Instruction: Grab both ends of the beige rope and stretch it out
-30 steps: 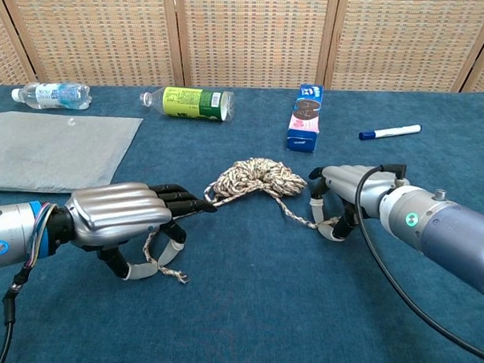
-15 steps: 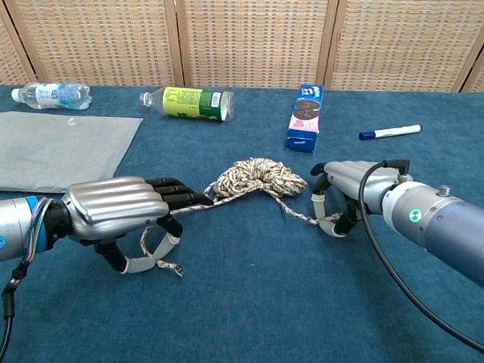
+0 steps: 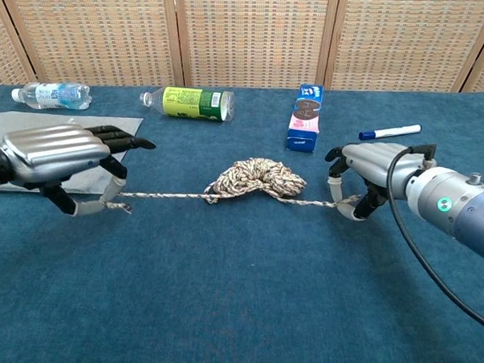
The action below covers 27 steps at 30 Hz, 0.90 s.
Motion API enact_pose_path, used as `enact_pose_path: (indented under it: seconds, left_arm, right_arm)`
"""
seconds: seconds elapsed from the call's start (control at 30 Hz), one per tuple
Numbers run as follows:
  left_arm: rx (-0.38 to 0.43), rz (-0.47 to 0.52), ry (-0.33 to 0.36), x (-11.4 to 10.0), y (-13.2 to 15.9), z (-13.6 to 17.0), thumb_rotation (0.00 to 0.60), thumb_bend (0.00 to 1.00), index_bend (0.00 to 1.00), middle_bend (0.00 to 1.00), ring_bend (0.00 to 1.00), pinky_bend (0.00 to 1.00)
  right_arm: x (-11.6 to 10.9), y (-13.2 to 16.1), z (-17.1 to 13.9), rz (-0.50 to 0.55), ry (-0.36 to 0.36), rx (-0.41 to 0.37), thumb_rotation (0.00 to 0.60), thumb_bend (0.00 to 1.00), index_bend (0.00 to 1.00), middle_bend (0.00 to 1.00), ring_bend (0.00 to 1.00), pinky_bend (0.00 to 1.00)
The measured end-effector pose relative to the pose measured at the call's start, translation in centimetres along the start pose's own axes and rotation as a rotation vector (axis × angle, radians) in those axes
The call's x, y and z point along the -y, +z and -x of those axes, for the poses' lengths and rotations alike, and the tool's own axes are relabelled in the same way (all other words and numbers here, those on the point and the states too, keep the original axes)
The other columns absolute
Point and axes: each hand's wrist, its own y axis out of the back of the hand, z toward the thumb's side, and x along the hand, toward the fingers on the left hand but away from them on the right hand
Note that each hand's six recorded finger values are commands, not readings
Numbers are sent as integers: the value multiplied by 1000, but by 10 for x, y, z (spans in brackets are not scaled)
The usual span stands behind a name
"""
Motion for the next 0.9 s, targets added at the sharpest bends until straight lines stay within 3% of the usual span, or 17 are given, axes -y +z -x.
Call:
enact_pose_path:
  seconds: [0.4, 0.7, 0.9]
  left_arm:
    - [-220, 10, 53, -15, -100, 27, 600, 478, 793, 0, 0, 0]
    - [-319, -31, 47, -17, -147, 50, 600, 484, 793, 0, 0, 0]
    - [-357, -34, 26, -9, -163, 61, 600, 484, 793, 0, 0, 0]
  right_arm:
    - [-29, -60, -5, -181, -93, 60, 600, 434, 735, 95, 0, 0]
    - [-45, -116, -23, -238, -96, 141, 600, 434, 735, 95, 0, 0]
    - [-42, -147, -36, -224, -64, 184, 600, 434, 735, 95, 0, 0]
